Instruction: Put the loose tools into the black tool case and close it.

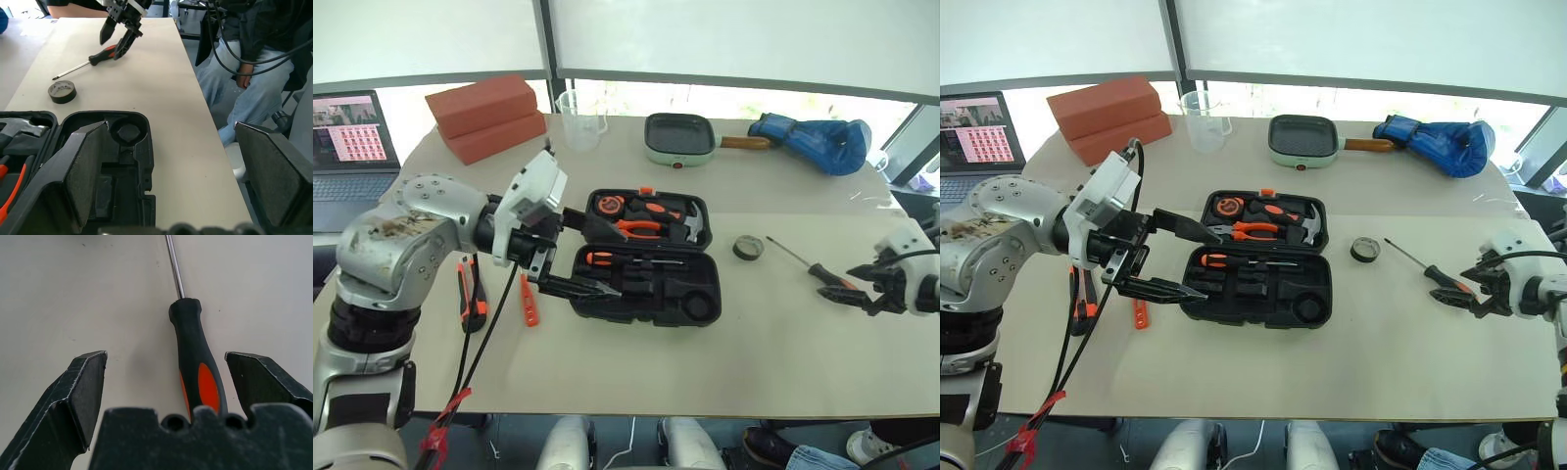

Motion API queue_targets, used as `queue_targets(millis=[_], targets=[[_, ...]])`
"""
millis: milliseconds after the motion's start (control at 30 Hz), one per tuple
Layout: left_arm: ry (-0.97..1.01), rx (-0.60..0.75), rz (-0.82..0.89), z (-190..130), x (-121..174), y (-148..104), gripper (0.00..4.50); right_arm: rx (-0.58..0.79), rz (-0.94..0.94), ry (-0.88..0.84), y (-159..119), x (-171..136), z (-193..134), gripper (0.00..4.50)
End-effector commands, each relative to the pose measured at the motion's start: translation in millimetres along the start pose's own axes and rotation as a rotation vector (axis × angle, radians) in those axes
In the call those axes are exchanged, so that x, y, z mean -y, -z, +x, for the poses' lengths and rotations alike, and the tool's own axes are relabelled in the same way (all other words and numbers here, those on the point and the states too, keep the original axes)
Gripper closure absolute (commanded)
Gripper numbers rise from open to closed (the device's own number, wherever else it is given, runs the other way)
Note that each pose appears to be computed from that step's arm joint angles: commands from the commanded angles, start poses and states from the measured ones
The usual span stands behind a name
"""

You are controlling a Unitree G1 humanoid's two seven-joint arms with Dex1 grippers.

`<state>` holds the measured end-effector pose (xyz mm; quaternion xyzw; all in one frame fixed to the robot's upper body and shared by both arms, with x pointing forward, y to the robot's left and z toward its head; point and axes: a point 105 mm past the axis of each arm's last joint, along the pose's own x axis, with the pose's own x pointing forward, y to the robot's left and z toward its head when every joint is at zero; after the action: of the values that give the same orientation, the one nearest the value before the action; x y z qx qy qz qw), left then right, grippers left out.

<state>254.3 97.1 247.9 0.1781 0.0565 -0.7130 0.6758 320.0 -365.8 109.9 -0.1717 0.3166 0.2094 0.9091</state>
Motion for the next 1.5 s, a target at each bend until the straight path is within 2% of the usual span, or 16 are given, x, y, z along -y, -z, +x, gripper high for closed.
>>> queue_targets(millis=[33,133,167,267,433,500,600,700,800,867,1033,1167,1267,1500], targets=[[-0.027,-0.011,0.062,-1,1,-6,0.07,-0.038,-0.021,0.048,5,7,7,0.00],[-0.037,-0.014,0.077,-1,-1,-6,0.07,-0.036,-0.007,0.072,7,9,16,0.00],[-0.040,-0.016,0.082,0,-1,-6,0.00,-0.025,-0.008,0.054,5,7,17,0.51],[-0.043,-0.017,0.087,0,-3,-5,0.00,-0.012,-0.018,0.015,4,3,18,1.35],[-0.067,-0.003,0.103,0,-8,-6,0.00,-0.002,-0.009,0.007,6,4,13,3.13],[-0.071,0.002,0.101,0,-9,-6,0.00,0.006,-0.007,0.009,6,5,9,3.50],[-0.076,-0.002,0.095,-1,-8,-6,0.00,0.054,0.012,0.011,1,8,-5,3.49],[-0.080,-0.025,0.075,-6,-4,0,0.00,0.186,0.037,-0.029,-27,1,-22,3.49],[-0.107,-0.079,0.030,-19,2,12,0.00,0.438,-0.063,-0.218,-104,-45,-41,3.49],[-0.115,-0.111,-0.003,-27,7,21,0.00,0.501,-0.149,-0.321,-134,-79,-39,3.49],[-0.134,-0.162,-0.045,-37,18,40,0.00,0.418,-0.527,-0.550,-148,-167,-2,3.49],[-0.172,-0.138,-0.066,-38,16,39,0.00,0.398,-0.693,-0.638,-159,-201,23,3.49],[-0.182,-0.148,-0.056,-39,17,38,0.00,0.353,-0.827,-0.615,-164,-202,43,3.49],[-0.249,-0.126,-0.023,-39,12,32,0.00,0.268,-0.899,-0.573,-166,-184,64,3.49]])
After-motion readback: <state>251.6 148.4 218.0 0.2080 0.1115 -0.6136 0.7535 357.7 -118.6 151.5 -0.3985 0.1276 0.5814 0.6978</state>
